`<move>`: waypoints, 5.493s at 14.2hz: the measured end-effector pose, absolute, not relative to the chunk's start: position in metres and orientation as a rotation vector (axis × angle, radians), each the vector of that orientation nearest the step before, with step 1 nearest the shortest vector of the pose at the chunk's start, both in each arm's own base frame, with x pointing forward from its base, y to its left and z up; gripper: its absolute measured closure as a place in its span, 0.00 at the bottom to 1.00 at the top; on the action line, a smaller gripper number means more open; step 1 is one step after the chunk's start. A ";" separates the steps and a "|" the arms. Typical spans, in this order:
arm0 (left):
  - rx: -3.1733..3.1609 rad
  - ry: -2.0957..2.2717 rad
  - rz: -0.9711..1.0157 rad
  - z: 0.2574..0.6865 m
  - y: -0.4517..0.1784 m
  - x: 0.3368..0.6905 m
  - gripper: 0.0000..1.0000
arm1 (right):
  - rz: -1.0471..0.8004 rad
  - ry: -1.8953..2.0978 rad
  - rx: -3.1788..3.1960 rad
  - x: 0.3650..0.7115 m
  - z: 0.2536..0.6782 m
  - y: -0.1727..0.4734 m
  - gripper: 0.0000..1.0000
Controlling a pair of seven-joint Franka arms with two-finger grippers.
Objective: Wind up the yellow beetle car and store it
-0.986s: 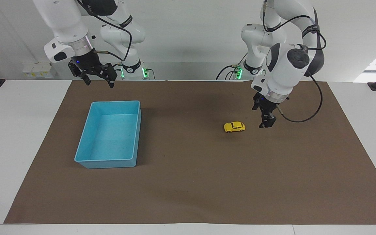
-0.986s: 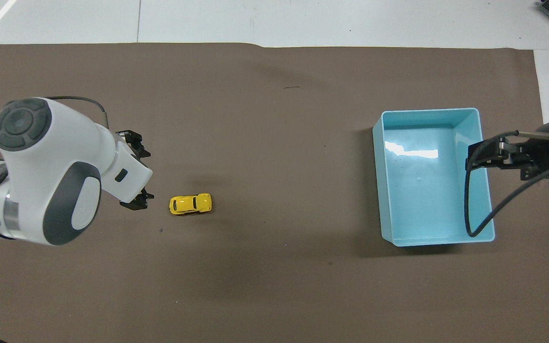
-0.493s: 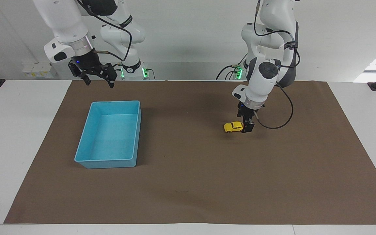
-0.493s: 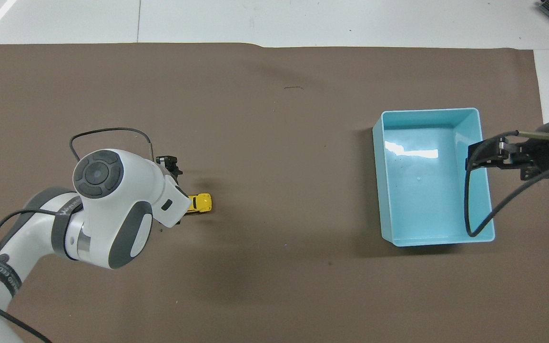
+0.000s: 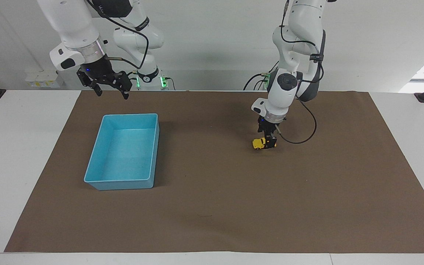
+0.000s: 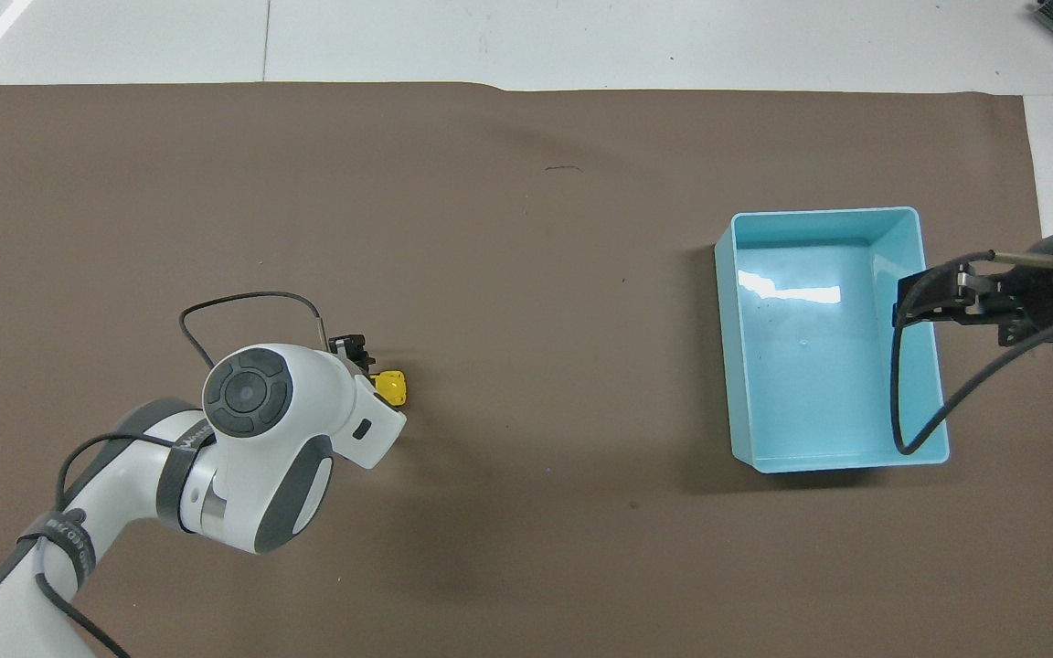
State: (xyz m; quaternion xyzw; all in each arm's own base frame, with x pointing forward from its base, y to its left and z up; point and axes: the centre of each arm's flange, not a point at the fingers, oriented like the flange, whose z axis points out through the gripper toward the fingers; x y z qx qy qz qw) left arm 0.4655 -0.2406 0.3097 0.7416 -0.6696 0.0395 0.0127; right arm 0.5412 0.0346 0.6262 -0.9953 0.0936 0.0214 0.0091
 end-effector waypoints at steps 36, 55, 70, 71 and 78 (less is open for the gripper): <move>2.127 -2.285 0.099 0.309 -0.148 0.489 0.56 | 0.067 0.292 -3.109 0.541 0.626 0.035 0.00; 2.623 -1.634 0.168 0.486 -0.085 0.551 0.00 | 0.063 0.307 -3.107 0.542 0.627 0.029 0.00; 3.096 -0.426 0.057 0.627 -0.016 0.547 0.00 | 0.047 -1.083 -2.912 0.530 0.629 0.054 0.00; 3.104 -0.358 0.059 0.628 -0.013 0.547 0.00 | 0.046 -1.169 -2.877 0.529 0.629 0.055 0.00; 3.111 -0.258 0.034 0.628 -0.017 0.543 0.00 | -0.007 -1.722 -2.599 0.523 0.607 0.111 0.00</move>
